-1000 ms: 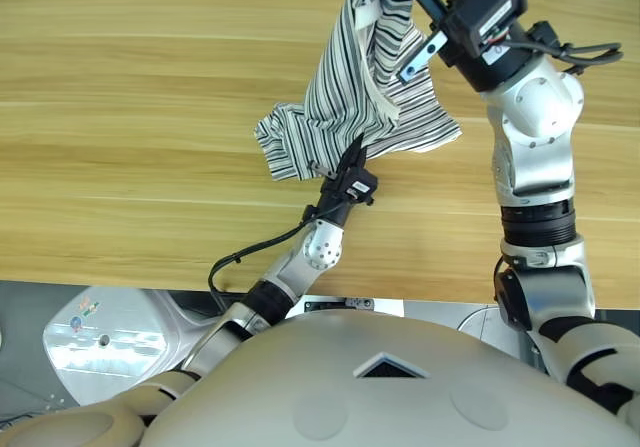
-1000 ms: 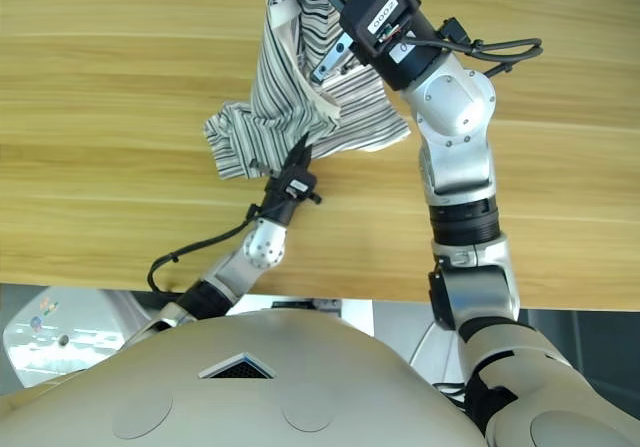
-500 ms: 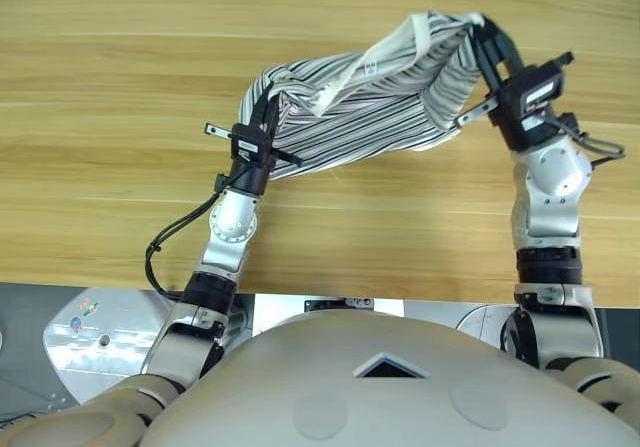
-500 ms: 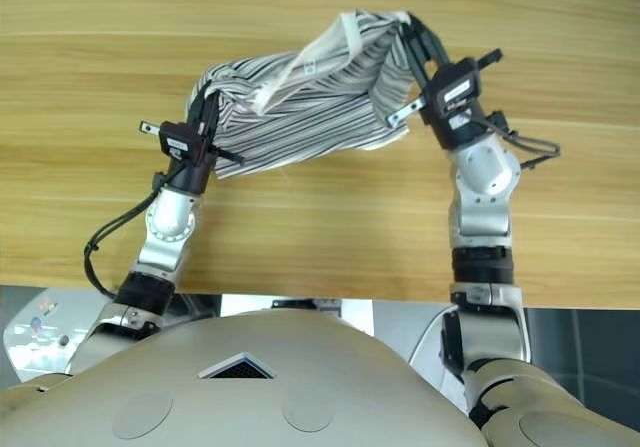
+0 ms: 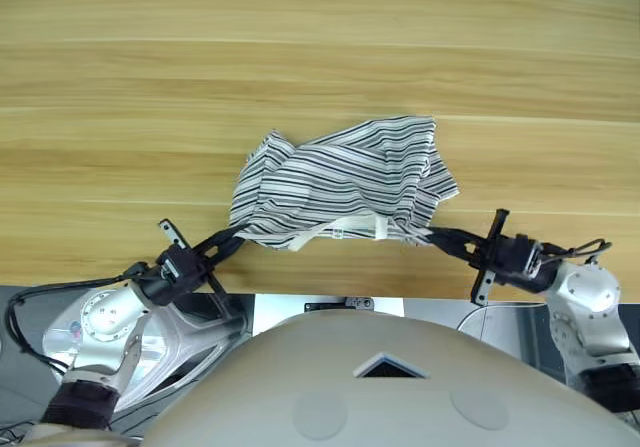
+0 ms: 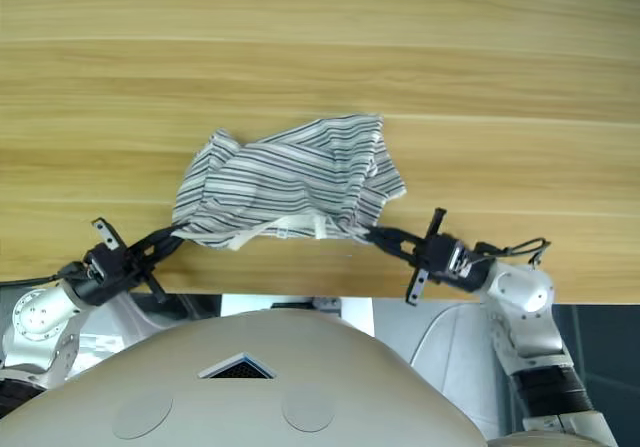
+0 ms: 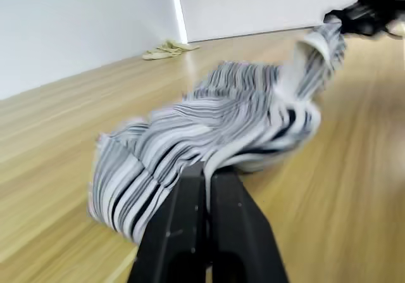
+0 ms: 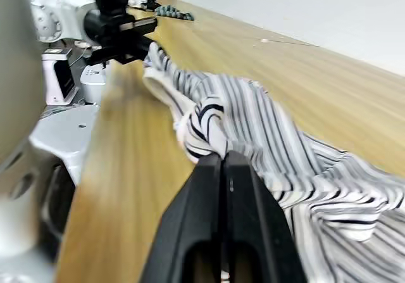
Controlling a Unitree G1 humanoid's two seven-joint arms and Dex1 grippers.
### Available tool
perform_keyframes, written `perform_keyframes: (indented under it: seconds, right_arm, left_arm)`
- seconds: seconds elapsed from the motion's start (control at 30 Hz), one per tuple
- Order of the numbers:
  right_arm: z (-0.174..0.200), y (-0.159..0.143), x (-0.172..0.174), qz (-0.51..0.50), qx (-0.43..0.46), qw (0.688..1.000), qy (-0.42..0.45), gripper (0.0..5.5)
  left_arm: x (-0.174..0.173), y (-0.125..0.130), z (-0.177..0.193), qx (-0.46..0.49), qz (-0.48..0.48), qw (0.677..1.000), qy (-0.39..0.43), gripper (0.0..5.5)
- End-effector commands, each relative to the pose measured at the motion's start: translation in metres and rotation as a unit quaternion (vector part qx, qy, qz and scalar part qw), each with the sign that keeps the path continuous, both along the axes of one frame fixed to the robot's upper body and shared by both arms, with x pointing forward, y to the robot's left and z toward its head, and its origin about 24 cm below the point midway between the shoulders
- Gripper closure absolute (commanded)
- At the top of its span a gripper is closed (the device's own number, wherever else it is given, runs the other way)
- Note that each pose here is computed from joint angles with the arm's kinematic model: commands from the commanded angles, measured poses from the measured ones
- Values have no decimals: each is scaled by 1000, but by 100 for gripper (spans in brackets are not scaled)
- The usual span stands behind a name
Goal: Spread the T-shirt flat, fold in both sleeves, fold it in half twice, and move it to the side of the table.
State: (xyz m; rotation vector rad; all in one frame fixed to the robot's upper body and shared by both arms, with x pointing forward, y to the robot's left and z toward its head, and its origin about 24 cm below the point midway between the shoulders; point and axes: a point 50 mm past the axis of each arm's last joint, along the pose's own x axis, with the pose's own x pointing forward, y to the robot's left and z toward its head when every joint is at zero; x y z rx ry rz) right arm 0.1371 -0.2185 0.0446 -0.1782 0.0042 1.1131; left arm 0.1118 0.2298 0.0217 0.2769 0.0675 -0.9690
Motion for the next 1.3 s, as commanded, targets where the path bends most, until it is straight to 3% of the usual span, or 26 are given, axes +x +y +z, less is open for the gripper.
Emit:
perform_keyframes:
  seconds: [0.03, 0.07, 0.1, 0.13, 0.17, 0.23, 0.27, 0.3, 0.33, 0.37, 0.4, 0.43, 0.5, 0.53, 0.57, 0.63, 0.7, 0.77, 0.93, 1.27, 1.3]
  right_arm:
    - [17, 2, 128, -133, -41, 986, -91, 550]
    - [43, 9, 188, -229, -64, 962, -130, 550]
    - [87, 15, 239, -346, -79, 918, -175, 550]
    - [150, 14, 271, -478, -64, 845, -233, 550]
    - [226, 8, 279, -600, 3, 743, -297, 550]
    - [356, -5, 237, -705, 184, 517, -449, 550]
    - [392, -8, 209, -710, 255, 425, -501, 550]
    - [413, -10, 187, -692, 317, 366, -536, 550]
    - [418, -12, 175, -658, 354, 355, -562, 550]
    - [413, -13, 174, -626, 368, 380, -573, 550]
    - [394, -12, 189, -584, 359, 473, -554, 550]
    - [352, -6, 217, -533, 328, 604, -494, 550]
    - [241, 9, 240, -413, 247, 788, -383, 550]
    - [170, 9, 224, -358, 199, 852, -325, 550]
    - [116, 10, 195, -309, 165, 894, -279, 550]
    - [22, 8, 97, -168, 44, 967, -185, 550]
    - [-20, 3, 19, -78, -31, 993, -79, 550]
    - [-31, -8, -3, -67, -63, 995, -28, 550]
    - [-29, -15, -10, -53, -93, 994, -14, 550]
    - [-36, -21, -8, -79, -130, 988, 3, 550]
    - [-37, -21, -9, -74, -135, 988, 4, 550]
  left_arm:
    - [138, 23, 20, 128, 118, 980, -98, 549]
    - [200, 19, 51, 120, 220, 958, -139, 549]
    - [252, 8, 97, 98, 315, 925, -190, 549]
    - [288, -7, 162, 8, 408, 883, -233, 549]
    - [304, -21, 240, -112, 490, 819, -276, 549]
    - [276, -33, 381, -368, 526, 684, -347, 549]
    - [251, -31, 425, -448, 507, 629, -383, 549]
    - [231, -30, 452, -517, 452, 604, -404, 549]
    - [218, -31, 462, -546, 372, 604, -446, 549]
    - [214, -34, 457, -551, 308, 615, -472, 549]
    - [222, -38, 432, -521, 244, 653, -491, 549]
    - [242, -42, 384, -471, 209, 719, -467, 549]
    - [263, -44, 271, -363, 186, 826, -389, 549]
    - [255, -42, 197, -282, 166, 880, -343, 549]
    - [236, -38, 140, -234, 143, 916, -293, 549]
    - [153, -27, 26, -68, 74, 978, -181, 549]
    - [65, -19, -37, 61, -11, 996, -64, 549]
    - [26, -12, -48, 88, -31, 996, -14, 549]
    - [-7, -9, -47, 94, -35, 995, 11, 549]
    - [-14, -7, -40, 103, 39, 994, -3, 549]
    - [-16, -9, -40, 96, 47, 994, -2, 522]
